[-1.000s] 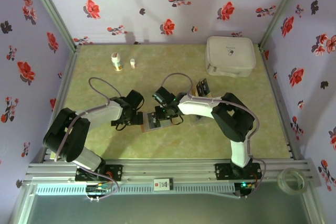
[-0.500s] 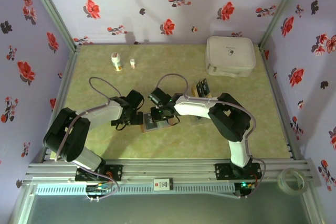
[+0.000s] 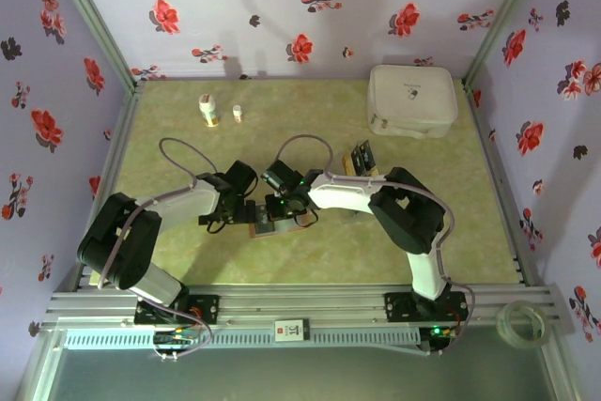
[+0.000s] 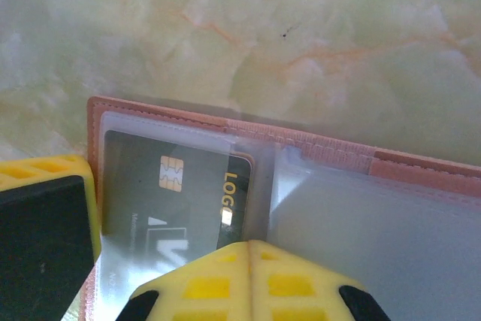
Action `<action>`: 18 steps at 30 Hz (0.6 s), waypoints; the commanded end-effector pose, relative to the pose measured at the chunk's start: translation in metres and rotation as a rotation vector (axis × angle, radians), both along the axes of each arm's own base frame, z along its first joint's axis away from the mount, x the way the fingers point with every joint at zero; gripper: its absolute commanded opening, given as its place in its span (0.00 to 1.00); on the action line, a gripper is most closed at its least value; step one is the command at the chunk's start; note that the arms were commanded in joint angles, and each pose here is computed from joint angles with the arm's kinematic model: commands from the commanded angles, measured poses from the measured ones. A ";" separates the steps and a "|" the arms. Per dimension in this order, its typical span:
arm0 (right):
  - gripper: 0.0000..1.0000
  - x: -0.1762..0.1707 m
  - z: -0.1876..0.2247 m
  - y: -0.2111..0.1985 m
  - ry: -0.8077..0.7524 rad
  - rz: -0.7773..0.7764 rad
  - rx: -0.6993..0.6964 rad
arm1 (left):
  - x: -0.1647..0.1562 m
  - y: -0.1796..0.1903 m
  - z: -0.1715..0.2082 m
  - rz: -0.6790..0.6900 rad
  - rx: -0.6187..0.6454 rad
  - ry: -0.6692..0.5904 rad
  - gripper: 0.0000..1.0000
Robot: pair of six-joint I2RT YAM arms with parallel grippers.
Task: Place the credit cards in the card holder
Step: Insert the credit card into the card slot.
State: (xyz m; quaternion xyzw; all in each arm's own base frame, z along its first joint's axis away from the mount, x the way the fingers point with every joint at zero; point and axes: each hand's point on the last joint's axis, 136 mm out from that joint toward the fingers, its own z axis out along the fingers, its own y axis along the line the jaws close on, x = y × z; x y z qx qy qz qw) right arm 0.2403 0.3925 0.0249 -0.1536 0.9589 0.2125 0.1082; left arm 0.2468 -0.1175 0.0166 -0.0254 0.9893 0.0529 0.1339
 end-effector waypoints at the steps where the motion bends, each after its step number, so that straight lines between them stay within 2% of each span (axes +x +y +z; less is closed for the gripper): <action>1: 0.05 -0.003 0.004 0.013 0.004 0.005 0.044 | 0.009 -0.010 -0.013 -0.003 -0.040 -0.011 1.00; 4: 0.08 0.003 0.006 0.006 -0.010 -0.014 0.035 | 0.011 -0.011 -0.011 -0.006 -0.039 -0.015 1.00; 9: 0.30 0.014 0.016 -0.009 -0.035 -0.061 0.052 | 0.017 -0.009 -0.004 -0.003 -0.034 -0.031 1.00; 18: 0.43 0.024 0.047 -0.035 -0.094 -0.104 0.078 | 0.027 0.007 0.019 0.026 -0.043 -0.071 1.00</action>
